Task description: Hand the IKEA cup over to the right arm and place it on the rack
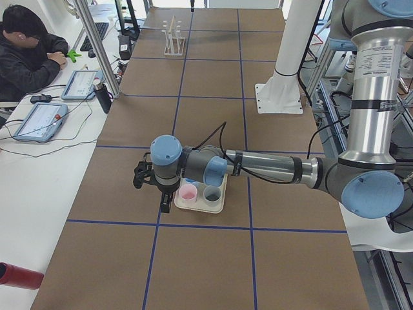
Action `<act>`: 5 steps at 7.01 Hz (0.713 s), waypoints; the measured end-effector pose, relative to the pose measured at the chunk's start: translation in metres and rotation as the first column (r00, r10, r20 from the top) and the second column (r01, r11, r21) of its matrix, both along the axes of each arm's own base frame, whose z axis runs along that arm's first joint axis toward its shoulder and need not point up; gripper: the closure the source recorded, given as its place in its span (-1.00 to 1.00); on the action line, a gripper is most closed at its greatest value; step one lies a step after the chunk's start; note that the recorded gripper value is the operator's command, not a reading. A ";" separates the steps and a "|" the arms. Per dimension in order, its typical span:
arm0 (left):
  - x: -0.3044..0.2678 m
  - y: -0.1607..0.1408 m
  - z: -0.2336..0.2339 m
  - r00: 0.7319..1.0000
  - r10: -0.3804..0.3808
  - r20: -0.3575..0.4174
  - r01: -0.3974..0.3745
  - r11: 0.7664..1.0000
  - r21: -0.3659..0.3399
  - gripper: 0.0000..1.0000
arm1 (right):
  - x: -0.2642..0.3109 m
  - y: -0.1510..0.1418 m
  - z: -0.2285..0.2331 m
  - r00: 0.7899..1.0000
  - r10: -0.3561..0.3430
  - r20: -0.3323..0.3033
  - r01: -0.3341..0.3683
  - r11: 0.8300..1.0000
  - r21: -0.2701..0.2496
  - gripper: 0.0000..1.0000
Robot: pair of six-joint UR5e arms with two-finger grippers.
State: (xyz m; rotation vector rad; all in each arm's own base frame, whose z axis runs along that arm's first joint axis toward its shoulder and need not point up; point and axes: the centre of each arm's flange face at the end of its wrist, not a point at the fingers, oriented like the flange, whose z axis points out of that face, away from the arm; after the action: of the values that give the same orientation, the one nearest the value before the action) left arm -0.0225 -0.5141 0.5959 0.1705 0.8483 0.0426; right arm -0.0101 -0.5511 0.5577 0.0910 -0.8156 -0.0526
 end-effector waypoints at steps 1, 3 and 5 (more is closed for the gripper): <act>0.016 -0.005 0.003 1.000 0.029 -0.007 -0.029 0.999 0.044 -0.99 | -0.007 -0.003 -0.016 1.000 -0.004 0.002 0.004 1.000 0.024 -1.00; 0.027 -0.017 -0.004 0.998 0.054 -0.013 -0.051 0.985 0.167 -1.00 | -0.021 -0.017 -0.057 1.000 -0.017 0.014 0.016 0.996 0.086 -1.00; 0.036 -0.018 0.014 0.997 0.072 -0.019 -0.066 0.975 0.214 -0.99 | -0.042 -0.019 -0.075 0.998 -0.051 0.022 0.048 0.992 0.120 -1.00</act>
State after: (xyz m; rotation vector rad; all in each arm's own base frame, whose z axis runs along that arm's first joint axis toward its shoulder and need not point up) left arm 0.0130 -0.5321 0.6098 0.3441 0.8752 0.1974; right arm -0.0523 -0.5703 0.4823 0.1847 -0.8393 -0.1478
